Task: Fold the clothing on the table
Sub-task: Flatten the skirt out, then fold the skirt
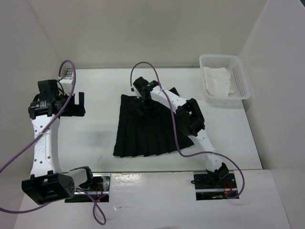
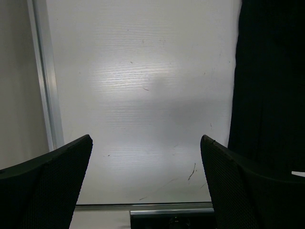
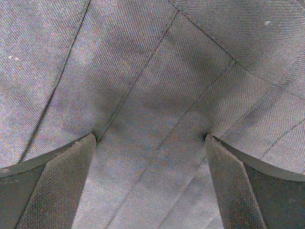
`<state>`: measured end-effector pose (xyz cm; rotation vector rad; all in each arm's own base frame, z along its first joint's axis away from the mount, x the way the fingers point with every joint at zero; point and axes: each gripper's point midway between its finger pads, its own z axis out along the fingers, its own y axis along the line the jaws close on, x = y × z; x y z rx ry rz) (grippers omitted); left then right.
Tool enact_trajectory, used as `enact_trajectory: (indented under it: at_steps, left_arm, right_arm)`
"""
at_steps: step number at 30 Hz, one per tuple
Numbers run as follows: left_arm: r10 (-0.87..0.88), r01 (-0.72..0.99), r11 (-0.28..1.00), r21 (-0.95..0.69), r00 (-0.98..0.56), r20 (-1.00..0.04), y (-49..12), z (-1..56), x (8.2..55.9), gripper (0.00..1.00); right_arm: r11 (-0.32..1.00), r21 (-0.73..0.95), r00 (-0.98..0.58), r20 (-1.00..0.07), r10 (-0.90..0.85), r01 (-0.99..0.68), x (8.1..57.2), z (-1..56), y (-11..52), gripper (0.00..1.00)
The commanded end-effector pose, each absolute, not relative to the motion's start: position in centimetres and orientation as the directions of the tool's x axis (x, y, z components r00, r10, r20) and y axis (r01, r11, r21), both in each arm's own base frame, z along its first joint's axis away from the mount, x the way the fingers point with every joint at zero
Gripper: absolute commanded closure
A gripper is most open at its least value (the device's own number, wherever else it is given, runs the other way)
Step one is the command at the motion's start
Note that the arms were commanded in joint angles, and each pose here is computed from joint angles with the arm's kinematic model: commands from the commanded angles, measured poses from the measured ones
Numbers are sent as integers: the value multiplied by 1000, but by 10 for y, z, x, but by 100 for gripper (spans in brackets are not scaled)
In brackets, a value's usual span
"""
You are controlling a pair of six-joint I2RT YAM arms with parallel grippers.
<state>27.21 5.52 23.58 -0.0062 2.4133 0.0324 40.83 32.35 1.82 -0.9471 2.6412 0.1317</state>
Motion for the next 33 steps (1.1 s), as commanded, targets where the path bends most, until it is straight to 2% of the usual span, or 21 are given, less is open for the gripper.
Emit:
enact_trajectory:
  at_steps: [1, 4, 6, 10, 16, 19, 25, 27, 30, 31, 33]
  left_arm:
    - [18, 1, 1000, 25, -712, -702, 52, 250, 268, 0]
    - [18, 1, 1000, 25, -712, -702, 52, 249, 266, 0]
    - [18, 1, 1000, 25, -712, -702, 52, 249, 266, 0]
    - [26, 14, 1000, 23, -716, -697, 50, 247, 263, 0]
    - [76, 216, 971, -98, -674, -734, 14, 241, 276, 0]
    - [102, 318, 936, -149, -652, -751, -4, 238, 298, 0]
    - [87, 385, 858, -340, -761, -643, -22, 180, 344, 0]
    - [69, 375, 855, -358, -766, -640, -22, 170, 355, 4]
    - [47, 366, 867, -338, -735, -676, -15, 164, 387, 16]
    - [42, 354, 867, -349, -752, -658, -16, 153, 394, 18]
    - [23, 333, 875, -351, -753, -658, -11, 153, 412, 21]
  right_arm:
    - [760, -30, -722, -288, -629, -649, 390, 10, 324, 1]
    - [762, -31, -713, -328, -619, -647, 392, 20, 341, 1]
    - [761, -39, -716, -313, -624, -647, 391, 12, 346, 1]
    - [758, -45, -690, -381, -615, -651, 401, 42, 361, 1]
    - [711, -49, -559, -581, -591, -701, 398, 152, 362, 2]
    - [719, -60, -524, -643, -558, -692, 400, 192, 339, 2]
    - [824, -79, -568, -687, -453, -561, 442, 205, 245, 3]
    - [869, -48, -623, -678, -390, -492, 455, 190, 203, 8]
    - [899, 8, -668, -672, -320, -438, 466, 174, 163, 13]
    - [903, 14, -666, -680, -306, -430, 471, 175, 157, 13]
    - [911, 11, -681, -668, -301, -413, 474, 164, 145, 20]
